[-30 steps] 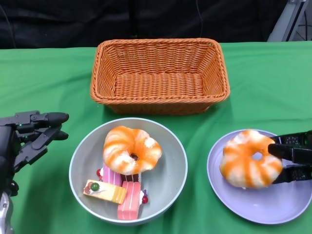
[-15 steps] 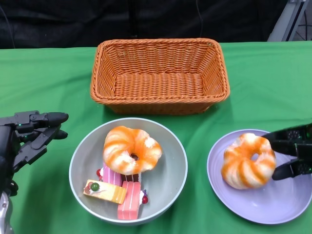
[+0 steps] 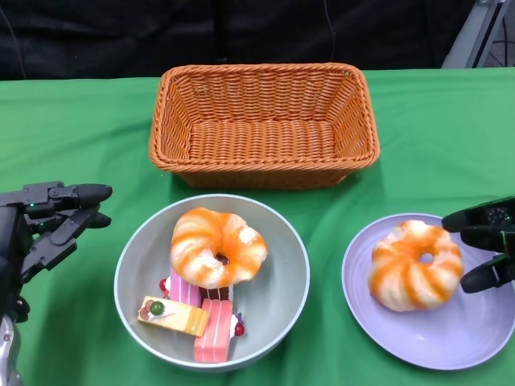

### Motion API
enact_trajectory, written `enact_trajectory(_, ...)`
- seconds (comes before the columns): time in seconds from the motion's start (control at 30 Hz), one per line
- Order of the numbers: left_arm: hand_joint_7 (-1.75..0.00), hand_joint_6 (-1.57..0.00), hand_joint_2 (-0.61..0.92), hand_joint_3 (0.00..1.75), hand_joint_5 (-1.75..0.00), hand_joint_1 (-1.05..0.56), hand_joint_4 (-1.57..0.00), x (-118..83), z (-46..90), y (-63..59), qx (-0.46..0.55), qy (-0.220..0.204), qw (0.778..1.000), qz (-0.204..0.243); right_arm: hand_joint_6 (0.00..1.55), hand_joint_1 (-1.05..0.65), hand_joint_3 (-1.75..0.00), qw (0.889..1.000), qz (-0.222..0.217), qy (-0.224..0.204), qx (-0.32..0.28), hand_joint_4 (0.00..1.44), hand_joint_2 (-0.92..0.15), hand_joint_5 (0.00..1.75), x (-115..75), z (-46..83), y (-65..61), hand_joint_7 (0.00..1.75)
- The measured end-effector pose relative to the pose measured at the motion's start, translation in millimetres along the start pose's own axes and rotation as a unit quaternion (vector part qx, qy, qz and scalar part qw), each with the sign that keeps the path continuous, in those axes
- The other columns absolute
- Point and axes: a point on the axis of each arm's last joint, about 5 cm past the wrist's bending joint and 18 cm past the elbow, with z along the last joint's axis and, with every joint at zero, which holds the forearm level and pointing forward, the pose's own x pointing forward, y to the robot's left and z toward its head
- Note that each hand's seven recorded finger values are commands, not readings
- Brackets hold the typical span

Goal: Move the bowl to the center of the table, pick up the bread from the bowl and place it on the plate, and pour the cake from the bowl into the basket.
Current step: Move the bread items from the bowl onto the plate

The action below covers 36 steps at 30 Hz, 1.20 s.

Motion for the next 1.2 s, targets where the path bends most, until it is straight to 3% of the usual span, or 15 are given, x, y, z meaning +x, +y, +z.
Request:
enact_trajectory(0.2,0.00,-1.26,0.92,0.29,-0.86,-0.14,-0.91,0.3,-0.3,0.0,-0.001,0.004,1.000,0.000,0.34,-0.38,-0.27,1.000,-0.001,-0.003,-0.010,0.70,-0.92,0.86,-2.6,1.3,-1.1,0.00)
enact_trajectory(0.4,-0.01,-1.26,0.92,0.29,-0.86,-0.13,-0.91,0.3,-0.3,-0.1,-0.001,0.004,1.000,0.000,0.37,-0.40,-0.23,0.998,-0.032,-0.017,-0.055,0.71,-0.92,0.78,-13.2,8.1,-2.7,0.01)
enact_trajectory(0.6,-0.01,-1.26,0.92,0.30,-0.87,-0.14,-0.90,0.3,-0.3,-0.1,-0.001,0.004,1.000,0.000,0.38,-0.40,-0.21,0.998,-0.033,-0.018,-0.059,0.72,-0.92,0.74,-13.9,7.6,-2.7,0.02)
enact_trajectory(0.63,-0.01,-1.26,0.92,0.29,-0.87,-0.14,-0.91,0.9,0.0,-0.7,-0.001,0.003,1.000,-0.002,0.41,-0.41,-0.16,0.994,-0.062,-0.026,-0.088,0.74,-0.92,0.67,-15.9,6.6,-0.2,0.02)
enact_trajectory(0.7,-0.01,-1.27,0.92,0.29,-0.87,-0.14,-0.91,0.8,-0.1,-0.2,-0.001,0.004,1.000,-0.001,0.45,-0.44,-0.11,0.967,-0.150,-0.078,-0.189,0.77,-0.92,0.57,-19.6,4.2,12.6,0.02)
enact_trajectory(0.77,-0.01,-1.27,0.92,0.29,-0.87,-0.14,-0.91,0.8,-0.1,-0.4,-0.001,0.004,1.000,-0.001,0.49,-0.48,-0.10,0.925,-0.215,-0.144,-0.278,0.78,-0.92,0.42,-23.7,1.5,26.9,0.02)
enact_trajectory(0.8,-0.01,-1.27,0.92,0.29,-0.87,-0.14,-0.91,0.9,0.0,-0.4,-0.001,0.004,1.000,-0.001,0.50,-0.48,-0.09,0.902,-0.238,-0.174,-0.316,0.78,-0.92,0.37,-25.3,-0.2,33.3,0.02)
enact_trajectory(0.87,-0.01,-1.27,0.92,0.29,-0.87,-0.13,-0.91,1.2,0.1,-0.4,-0.001,0.003,1.000,-0.001,0.53,-0.47,-0.08,0.873,-0.257,-0.221,-0.350,0.80,-0.92,0.27,-24.8,-3.2,40.7,0.02)
enact_trajectory(1.1,-0.01,-1.27,0.92,0.29,-0.87,-0.15,-0.91,0.9,-0.1,0.1,-0.002,0.004,1.000,0.001,0.59,-0.48,-0.05,0.824,-0.271,-0.338,-0.366,0.78,-0.92,0.15,-12.3,-16.7,51.2,0.03)
enact_trajectory(1.2,-0.01,-1.27,0.92,0.28,-0.87,-0.15,-0.91,0.9,-0.1,0.1,-0.002,0.004,1.000,0.001,0.60,-0.49,-0.03,0.814,-0.264,-0.364,-0.368,0.78,-0.92,0.14,-6.9,-19.1,52.9,0.03)
